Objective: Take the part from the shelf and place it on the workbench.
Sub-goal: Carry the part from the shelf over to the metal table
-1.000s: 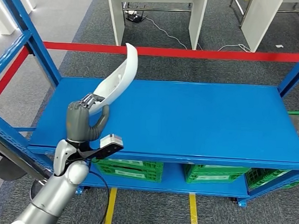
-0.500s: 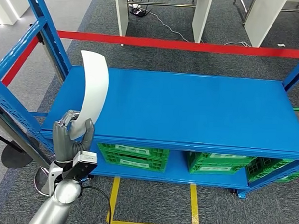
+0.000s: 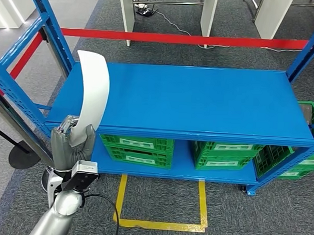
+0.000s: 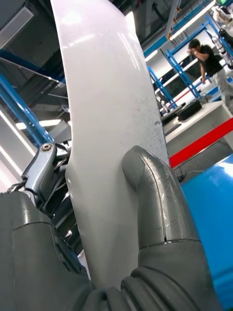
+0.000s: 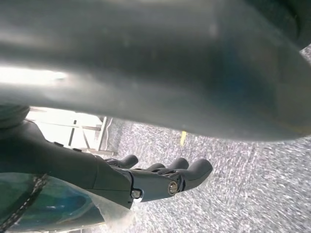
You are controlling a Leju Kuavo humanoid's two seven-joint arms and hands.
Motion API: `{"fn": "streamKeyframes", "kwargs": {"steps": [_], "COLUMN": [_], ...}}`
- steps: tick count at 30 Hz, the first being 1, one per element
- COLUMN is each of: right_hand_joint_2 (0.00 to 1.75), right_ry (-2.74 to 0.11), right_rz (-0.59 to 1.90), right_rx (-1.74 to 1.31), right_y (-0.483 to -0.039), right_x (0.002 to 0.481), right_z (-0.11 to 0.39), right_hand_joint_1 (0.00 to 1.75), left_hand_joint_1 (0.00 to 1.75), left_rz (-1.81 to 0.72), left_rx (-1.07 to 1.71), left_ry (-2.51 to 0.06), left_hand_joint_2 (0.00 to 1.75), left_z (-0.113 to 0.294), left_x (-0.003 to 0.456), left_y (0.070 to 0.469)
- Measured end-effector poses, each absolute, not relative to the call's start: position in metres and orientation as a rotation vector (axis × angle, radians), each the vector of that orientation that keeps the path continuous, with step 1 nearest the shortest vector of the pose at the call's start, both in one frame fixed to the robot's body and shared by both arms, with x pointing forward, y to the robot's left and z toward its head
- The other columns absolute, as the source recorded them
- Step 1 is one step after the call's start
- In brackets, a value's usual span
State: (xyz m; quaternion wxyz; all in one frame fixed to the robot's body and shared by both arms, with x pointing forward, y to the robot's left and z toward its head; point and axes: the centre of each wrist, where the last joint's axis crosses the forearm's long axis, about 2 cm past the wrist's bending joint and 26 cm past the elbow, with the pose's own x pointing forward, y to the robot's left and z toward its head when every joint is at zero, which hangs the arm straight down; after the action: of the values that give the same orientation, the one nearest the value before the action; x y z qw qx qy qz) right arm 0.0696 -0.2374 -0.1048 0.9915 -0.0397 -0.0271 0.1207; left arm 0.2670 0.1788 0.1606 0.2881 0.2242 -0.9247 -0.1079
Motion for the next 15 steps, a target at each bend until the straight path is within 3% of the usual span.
{"fn": "streamKeyframes", "kwargs": {"steps": [15], "right_hand_joint_2": [0.00], "right_ry": [-0.083], "right_rz": [0.232], "right_rx": [-0.072], "right_y": [-0.236], "right_x": [0.085], "right_z": [-0.102], "right_hand_joint_1": [0.00], "left_hand_joint_1": [1.75], "left_rz": [-0.305], "left_rx": [0.578], "left_ry": [-2.462], "left_hand_joint_2": [1.75], "left_z": [0.160], "left_x": [0.262], "left_y": [0.177]}}
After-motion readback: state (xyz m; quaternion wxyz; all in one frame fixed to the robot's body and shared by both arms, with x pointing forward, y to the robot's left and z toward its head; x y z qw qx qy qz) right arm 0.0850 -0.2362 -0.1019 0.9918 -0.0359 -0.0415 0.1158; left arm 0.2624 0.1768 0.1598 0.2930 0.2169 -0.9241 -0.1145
